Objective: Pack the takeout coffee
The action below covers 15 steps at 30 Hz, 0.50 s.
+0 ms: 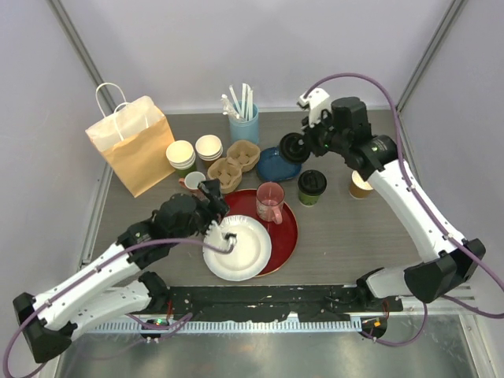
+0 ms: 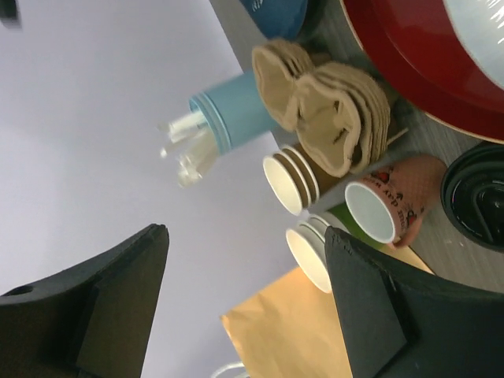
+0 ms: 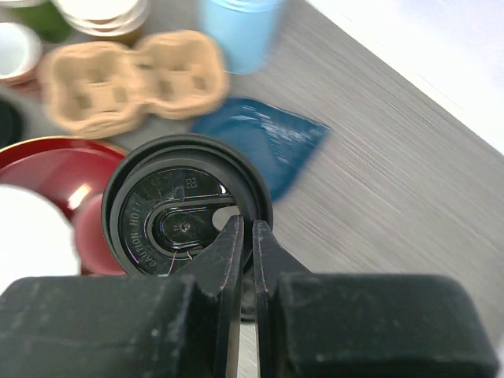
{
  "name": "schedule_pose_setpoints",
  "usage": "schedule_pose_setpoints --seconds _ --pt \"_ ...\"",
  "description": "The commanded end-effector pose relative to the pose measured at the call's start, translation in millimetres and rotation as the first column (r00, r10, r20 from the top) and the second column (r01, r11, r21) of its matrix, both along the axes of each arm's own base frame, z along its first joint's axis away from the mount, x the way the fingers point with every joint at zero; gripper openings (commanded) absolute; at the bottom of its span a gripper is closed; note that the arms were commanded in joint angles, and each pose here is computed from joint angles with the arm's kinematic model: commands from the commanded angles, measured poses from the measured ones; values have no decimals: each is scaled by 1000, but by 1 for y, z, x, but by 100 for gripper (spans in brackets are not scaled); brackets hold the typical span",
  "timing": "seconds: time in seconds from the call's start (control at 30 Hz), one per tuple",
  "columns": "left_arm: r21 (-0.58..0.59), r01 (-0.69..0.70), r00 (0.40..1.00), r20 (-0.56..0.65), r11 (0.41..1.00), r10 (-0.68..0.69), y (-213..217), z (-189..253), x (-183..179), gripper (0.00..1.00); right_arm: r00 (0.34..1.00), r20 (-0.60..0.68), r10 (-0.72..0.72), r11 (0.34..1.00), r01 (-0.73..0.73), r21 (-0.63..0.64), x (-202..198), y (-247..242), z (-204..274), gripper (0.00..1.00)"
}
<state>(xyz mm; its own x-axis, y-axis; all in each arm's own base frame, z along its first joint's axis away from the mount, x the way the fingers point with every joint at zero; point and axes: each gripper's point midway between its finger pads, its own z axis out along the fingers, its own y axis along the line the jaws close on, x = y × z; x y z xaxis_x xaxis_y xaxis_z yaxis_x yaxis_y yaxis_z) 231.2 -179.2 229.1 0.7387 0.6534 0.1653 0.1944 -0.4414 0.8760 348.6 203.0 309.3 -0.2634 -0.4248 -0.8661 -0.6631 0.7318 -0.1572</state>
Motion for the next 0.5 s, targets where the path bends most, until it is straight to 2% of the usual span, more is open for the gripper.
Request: schedule_pose_setpoints --seconds 0.0,0.03,0.07,0.1,0.13,0.17,0.2,0.27,0.33,0.37,0.43,0.47 --pt "-54 -411 905 -148 910 400 37 21 29 84 910 9 -414 910 414 -7 27 -98 4 1" --pt "-63 -466 875 -183 883 448 39 22 32 84 894 -4 -449 894 449 -12 29 -110 1 1" --pt "15 -525 828 -220 851 515 46 9 33 88 872 -18 -489 872 489 -20 30 -125 -4 1" --pt "-51 -601 773 -289 798 564 44 25 35 88 838 -37 -545 839 544 -27 32 -147 -13 1" --pt "-43 -644 731 -330 764 597 45 25 34 88 810 -36 -585 811 584 -42 33 -161 -17 1" --pt "19 -683 674 -369 730 640 54 19 27 88 788 -34 -614 789 612 -53 35 -172 -21 1" --pt "3 -748 593 -448 664 669 47 24 29 88 764 -37 -644 764 641 -76 35 -182 -30 1" --pt "40 -806 488 -519 590 702 49 24 26 90 714 -40 -699 714 692 -109 36 -205 -43 1" --pt "106 -866 331 -611 489 719 53 23 23 90 685 -56 -726 687 721 -89 40 -219 -50 1" --pt "115 -874 290 -655 471 697 52 31 21 90 675 -72 -735 678 729 -92 39 -223 -59 1" --pt "140 -911 181 -708 387 682 53 28 32 90 649 -90 -756 655 751 -83 40 -232 -68 1" --pt "109 -919 175 -747 378 641 47 39 39 90 641 -106 -760 649 755 -95 39 -233 -78 1"
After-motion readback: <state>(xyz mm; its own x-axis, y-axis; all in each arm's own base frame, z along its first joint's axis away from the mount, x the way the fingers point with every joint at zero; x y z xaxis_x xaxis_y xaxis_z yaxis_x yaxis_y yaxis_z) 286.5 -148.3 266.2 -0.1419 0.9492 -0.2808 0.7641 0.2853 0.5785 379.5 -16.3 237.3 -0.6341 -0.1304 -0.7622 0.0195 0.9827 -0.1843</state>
